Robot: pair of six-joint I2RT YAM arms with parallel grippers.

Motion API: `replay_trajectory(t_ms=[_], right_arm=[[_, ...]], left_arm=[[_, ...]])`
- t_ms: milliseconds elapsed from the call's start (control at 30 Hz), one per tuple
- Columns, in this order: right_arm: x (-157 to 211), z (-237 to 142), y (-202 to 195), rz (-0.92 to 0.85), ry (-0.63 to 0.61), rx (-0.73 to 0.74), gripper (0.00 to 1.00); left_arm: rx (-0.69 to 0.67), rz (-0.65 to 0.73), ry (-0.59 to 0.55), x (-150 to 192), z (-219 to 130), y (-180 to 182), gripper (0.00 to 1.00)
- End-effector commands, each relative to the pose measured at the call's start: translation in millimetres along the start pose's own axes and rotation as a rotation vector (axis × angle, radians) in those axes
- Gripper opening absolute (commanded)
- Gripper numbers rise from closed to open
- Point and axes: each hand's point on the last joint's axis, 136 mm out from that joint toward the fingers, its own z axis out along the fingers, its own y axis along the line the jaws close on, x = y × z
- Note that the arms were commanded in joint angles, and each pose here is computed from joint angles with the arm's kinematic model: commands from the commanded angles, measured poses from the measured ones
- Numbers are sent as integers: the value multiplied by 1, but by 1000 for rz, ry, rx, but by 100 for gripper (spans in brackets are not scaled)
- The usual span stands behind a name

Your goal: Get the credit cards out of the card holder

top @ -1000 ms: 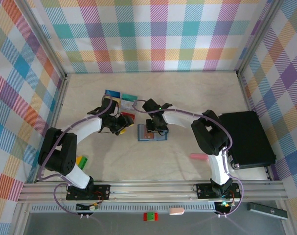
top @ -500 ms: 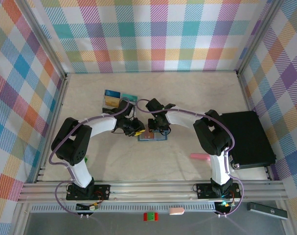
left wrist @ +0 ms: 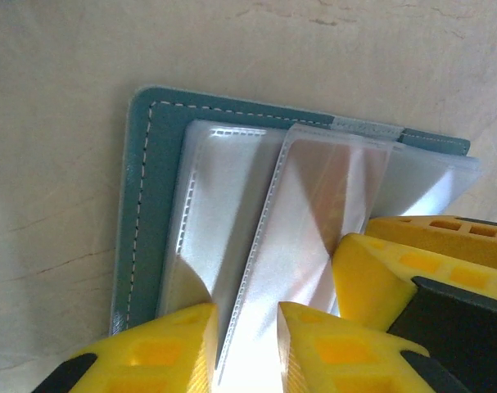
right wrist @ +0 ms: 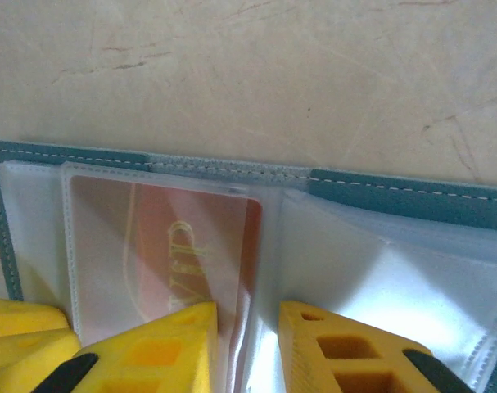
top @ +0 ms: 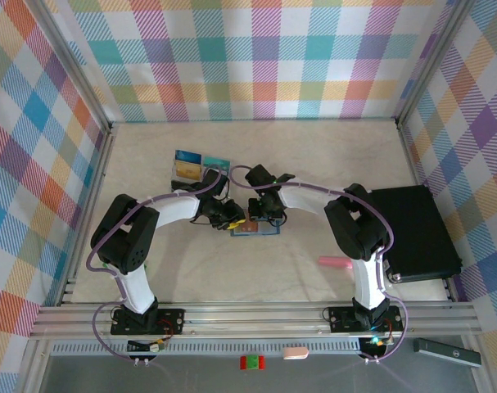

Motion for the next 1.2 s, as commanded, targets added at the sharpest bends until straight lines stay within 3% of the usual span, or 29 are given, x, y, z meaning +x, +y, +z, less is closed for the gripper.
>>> replay_trajectory(t_ms=[0,600,900,1167], right_arm=[[18,14,-17,40,67,30,26],[17,11,-16,54,62,-20,26],[13,5,-13,50,45,-37,26],[2,-12,-6,49,2,-71,26]], left_arm=[[-31,15,27,6,11,4,27],[-53,92,21,5,-7,-12,23],[69,92,49,9,-11,-37,21],[22,92,40,8,-9,-27,14]])
